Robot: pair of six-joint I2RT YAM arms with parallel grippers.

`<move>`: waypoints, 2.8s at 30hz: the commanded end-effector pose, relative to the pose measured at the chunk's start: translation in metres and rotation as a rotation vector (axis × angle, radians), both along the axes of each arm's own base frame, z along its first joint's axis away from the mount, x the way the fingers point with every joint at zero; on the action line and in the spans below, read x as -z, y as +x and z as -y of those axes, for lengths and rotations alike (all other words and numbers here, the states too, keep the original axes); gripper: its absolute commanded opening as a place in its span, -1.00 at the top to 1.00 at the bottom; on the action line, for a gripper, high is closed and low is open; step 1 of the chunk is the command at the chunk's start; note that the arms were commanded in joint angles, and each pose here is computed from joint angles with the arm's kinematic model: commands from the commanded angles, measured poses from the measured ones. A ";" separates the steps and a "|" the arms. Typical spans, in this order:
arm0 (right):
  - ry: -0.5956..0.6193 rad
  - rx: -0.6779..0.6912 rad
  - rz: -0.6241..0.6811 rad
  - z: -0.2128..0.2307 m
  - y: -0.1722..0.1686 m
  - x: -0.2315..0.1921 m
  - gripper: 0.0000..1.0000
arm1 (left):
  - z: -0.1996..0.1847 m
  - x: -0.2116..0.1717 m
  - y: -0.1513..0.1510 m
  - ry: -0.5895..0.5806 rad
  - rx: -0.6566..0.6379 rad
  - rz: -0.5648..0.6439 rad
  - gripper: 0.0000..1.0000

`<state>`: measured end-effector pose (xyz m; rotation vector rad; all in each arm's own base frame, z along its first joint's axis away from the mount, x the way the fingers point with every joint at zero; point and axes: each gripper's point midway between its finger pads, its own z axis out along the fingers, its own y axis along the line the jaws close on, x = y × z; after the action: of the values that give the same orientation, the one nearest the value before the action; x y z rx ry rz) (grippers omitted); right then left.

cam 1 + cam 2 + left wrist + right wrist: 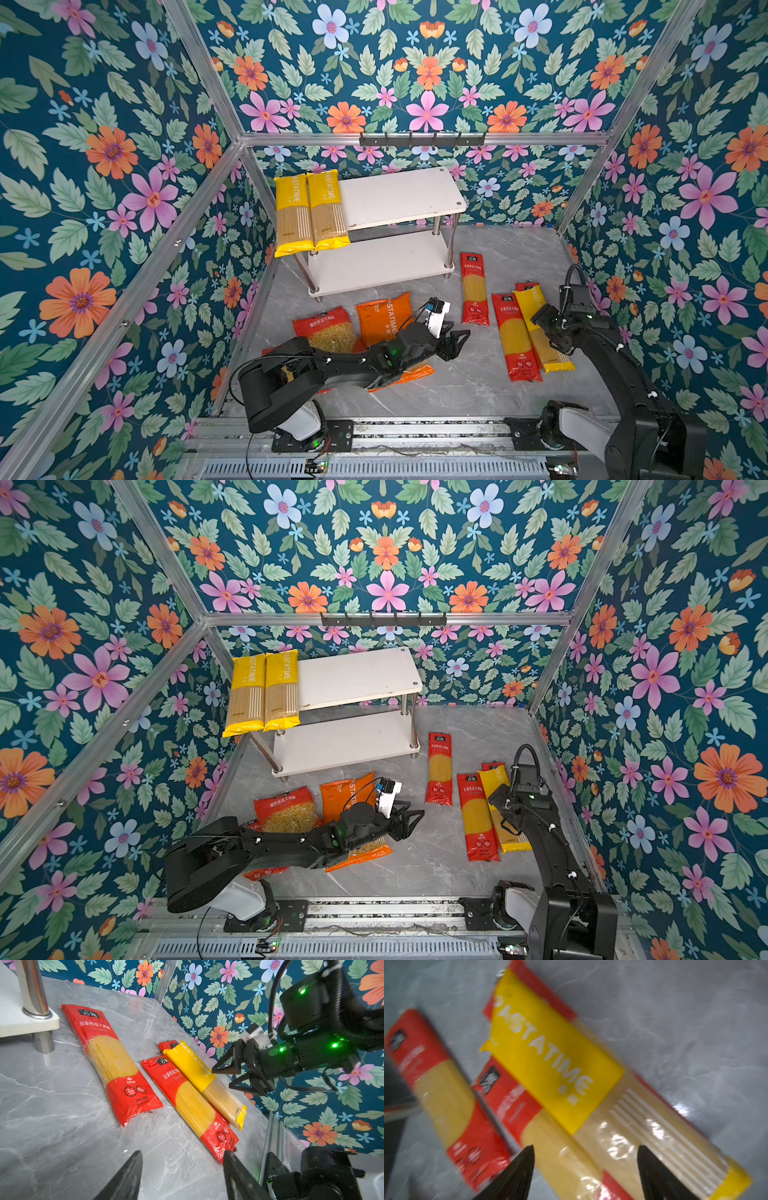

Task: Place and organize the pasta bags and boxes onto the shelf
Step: 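Reach the right gripper down to the yellow spaghetti pack on the table, then grasp the yellow PASTATIME pack with the right gripper and lift it upright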

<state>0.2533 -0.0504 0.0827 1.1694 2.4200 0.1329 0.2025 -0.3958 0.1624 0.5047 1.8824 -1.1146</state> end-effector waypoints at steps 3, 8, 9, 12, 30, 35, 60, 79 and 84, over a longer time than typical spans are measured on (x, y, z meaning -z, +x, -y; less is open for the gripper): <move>0.077 0.033 -0.041 0.001 -0.002 0.024 -0.56 | -0.003 -0.013 0.000 -0.056 -0.008 0.009 -0.28; 0.222 -0.057 -0.079 -0.034 -0.008 0.042 -0.46 | -0.007 -0.015 0.001 -0.066 -0.025 0.003 -0.28; 0.234 -0.077 -0.086 -0.044 -0.011 0.044 -0.46 | -0.008 -0.016 0.000 -0.068 -0.027 0.001 -0.29; 0.260 -0.138 -0.089 -0.074 -0.015 0.043 -0.46 | -0.008 -0.017 0.001 -0.080 -0.032 -0.008 -0.29; 0.367 -0.244 -0.010 -0.105 0.013 0.009 -0.52 | 0.008 -0.014 0.000 -0.062 -0.010 -0.034 -0.28; 0.368 -0.161 0.094 -0.071 0.020 0.004 -0.53 | 0.021 -0.010 -0.006 -0.055 0.021 -0.044 -0.28; 0.414 -0.216 0.297 -0.063 0.079 0.022 -0.24 | 0.041 0.017 -0.018 -0.004 0.058 -0.078 -0.27; 0.362 -0.333 0.486 -0.076 0.074 -0.026 0.82 | 0.010 -0.005 0.001 0.037 0.019 -0.122 -0.24; 0.337 -0.454 0.566 -0.102 0.072 -0.051 0.94 | 0.003 -0.015 -0.001 0.033 0.057 -0.121 -0.24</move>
<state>0.3173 0.0354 0.1049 0.7422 2.2111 0.8635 0.2112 -0.3988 0.1768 0.4667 1.9885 -1.1466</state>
